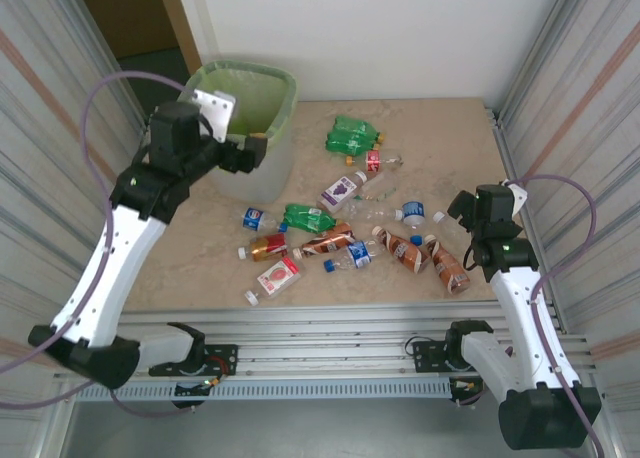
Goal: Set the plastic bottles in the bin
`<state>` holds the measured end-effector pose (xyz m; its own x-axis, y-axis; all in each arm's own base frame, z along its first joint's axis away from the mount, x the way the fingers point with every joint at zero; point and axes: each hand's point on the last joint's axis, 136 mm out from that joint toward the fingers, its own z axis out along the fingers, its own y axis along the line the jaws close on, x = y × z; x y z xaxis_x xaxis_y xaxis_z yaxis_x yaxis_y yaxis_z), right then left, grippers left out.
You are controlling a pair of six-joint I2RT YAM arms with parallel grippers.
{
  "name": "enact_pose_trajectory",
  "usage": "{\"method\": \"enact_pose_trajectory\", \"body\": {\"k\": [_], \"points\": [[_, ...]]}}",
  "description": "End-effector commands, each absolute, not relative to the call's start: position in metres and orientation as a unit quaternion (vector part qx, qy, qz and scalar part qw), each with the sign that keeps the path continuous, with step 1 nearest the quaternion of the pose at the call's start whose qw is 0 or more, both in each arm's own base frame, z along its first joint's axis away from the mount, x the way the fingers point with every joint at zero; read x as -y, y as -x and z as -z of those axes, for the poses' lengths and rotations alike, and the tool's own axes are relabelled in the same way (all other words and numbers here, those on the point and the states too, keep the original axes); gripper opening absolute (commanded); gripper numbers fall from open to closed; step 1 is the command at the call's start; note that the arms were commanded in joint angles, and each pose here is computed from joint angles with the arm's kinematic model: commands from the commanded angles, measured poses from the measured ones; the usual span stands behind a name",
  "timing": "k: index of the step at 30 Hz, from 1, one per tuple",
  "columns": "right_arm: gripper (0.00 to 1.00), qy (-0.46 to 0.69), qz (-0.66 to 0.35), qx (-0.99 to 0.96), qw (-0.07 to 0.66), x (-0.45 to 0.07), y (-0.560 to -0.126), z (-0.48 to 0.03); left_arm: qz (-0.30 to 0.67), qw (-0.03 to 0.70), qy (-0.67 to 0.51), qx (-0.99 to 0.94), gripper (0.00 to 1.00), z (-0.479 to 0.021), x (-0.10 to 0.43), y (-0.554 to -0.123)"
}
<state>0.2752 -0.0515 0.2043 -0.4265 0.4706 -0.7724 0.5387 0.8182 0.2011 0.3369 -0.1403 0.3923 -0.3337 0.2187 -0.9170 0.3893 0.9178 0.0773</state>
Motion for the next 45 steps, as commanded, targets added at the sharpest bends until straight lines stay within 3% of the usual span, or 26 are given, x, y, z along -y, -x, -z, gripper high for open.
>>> {"method": "enact_pose_trajectory", "body": {"k": [1, 16, 26, 45], "points": [[0.98, -0.292, 0.033, -0.839, 0.458, 0.049, -0.279, -0.216, 0.067, 0.555, -0.183, -0.809, 0.99, -0.383, 0.137, -0.316], [0.98, -0.29, 0.028, -0.846, 0.446, 0.046, -0.281, -0.213, 0.059, 0.338, -0.216, -0.914, 0.99, -0.208, 0.176, -0.237], [0.98, -0.305, 0.027, -0.839, 0.449, 0.049, -0.28, -0.213, 0.087, 0.224, -0.176, -0.955, 0.92, -0.129, 0.178, -0.201], [0.98, -0.324, 0.036, -0.821, 0.468, 0.057, -0.268, -0.222, 0.025, 0.163, -0.211, -0.964, 0.93, -0.052, 0.173, -0.189]]}}
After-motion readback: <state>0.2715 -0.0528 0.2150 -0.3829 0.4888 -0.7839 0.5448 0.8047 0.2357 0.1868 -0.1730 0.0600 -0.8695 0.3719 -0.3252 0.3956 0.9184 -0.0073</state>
